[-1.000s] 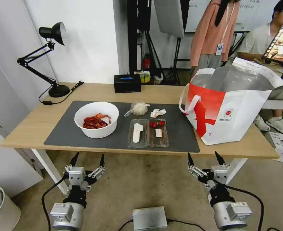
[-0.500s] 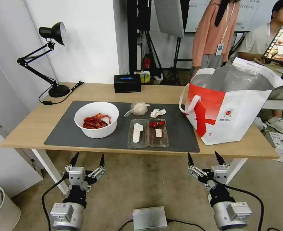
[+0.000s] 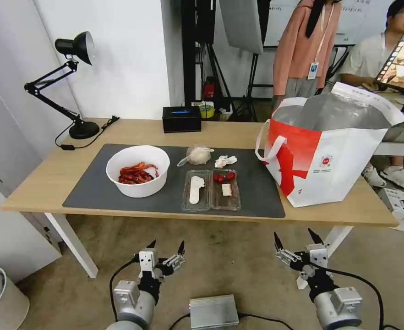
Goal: Pick up the trash from the table and place it into the takeout bag.
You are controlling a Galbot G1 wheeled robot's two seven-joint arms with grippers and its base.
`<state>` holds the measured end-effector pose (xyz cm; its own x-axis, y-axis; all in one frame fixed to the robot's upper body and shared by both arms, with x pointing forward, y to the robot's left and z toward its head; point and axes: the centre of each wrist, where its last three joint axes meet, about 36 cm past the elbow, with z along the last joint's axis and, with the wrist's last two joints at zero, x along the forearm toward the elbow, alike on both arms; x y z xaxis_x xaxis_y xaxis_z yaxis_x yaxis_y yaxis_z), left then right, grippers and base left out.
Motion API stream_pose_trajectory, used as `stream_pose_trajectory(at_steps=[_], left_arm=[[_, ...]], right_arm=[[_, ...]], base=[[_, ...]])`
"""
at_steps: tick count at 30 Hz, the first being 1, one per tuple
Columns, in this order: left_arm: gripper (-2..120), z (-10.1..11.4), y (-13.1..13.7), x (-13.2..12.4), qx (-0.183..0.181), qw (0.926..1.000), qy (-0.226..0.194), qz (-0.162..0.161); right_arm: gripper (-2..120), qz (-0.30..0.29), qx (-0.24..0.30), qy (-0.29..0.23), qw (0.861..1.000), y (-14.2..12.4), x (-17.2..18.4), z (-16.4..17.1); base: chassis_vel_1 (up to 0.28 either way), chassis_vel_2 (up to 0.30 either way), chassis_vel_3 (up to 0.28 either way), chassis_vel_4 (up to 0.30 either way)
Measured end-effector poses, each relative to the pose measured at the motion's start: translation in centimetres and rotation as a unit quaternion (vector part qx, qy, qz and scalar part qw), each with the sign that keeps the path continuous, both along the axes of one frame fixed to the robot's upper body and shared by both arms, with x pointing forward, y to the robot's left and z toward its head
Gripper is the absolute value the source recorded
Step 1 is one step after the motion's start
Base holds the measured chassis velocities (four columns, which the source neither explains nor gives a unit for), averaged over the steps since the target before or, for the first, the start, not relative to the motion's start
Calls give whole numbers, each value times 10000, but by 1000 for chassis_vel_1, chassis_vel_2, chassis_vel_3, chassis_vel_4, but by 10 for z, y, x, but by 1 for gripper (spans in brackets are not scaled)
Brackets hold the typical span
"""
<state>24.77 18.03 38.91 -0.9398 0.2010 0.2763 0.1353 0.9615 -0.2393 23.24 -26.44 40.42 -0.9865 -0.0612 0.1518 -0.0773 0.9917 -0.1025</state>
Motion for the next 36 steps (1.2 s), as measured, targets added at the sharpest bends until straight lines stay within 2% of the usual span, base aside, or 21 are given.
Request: stream_pose_trajectory(at_steps=[10,17,25,28,29,32,33,36], left_arm=[[100,15,12,5,62,9993,-323,160],[100,15,10,4,0,9993,-317,180],[100,22,9,5,-282,9989,-177,317],[100,28,9,8,-588,9976,-45,358],[100,28,9,8,-588,9976,-45,358],[100,35,8,13,-984,9944,155,365],[100,35,8,13,-984,9944,155,365],[100,45,7,21,-1636,9851,425,310]], right_arm=[[100,179,97,-230,9995,0,2,-1],[100,346,220,-368,9985,-2,2,1],[100,515,313,-473,9971,-5,3,2],[100,591,354,-538,9962,-6,5,3],[100,591,354,-538,9962,-6,5,3],[100,635,413,-617,9952,-7,6,4],[100,635,413,-617,9952,-7,6,4],[100,638,444,-646,9949,-8,6,3]], base=[[0,0,0,0],[0,0,0,0],[0,0,0,0],[0,0,0,0],[0,0,0,0],[0,0,0,0],[0,0,0,0],[0,0,0,0]])
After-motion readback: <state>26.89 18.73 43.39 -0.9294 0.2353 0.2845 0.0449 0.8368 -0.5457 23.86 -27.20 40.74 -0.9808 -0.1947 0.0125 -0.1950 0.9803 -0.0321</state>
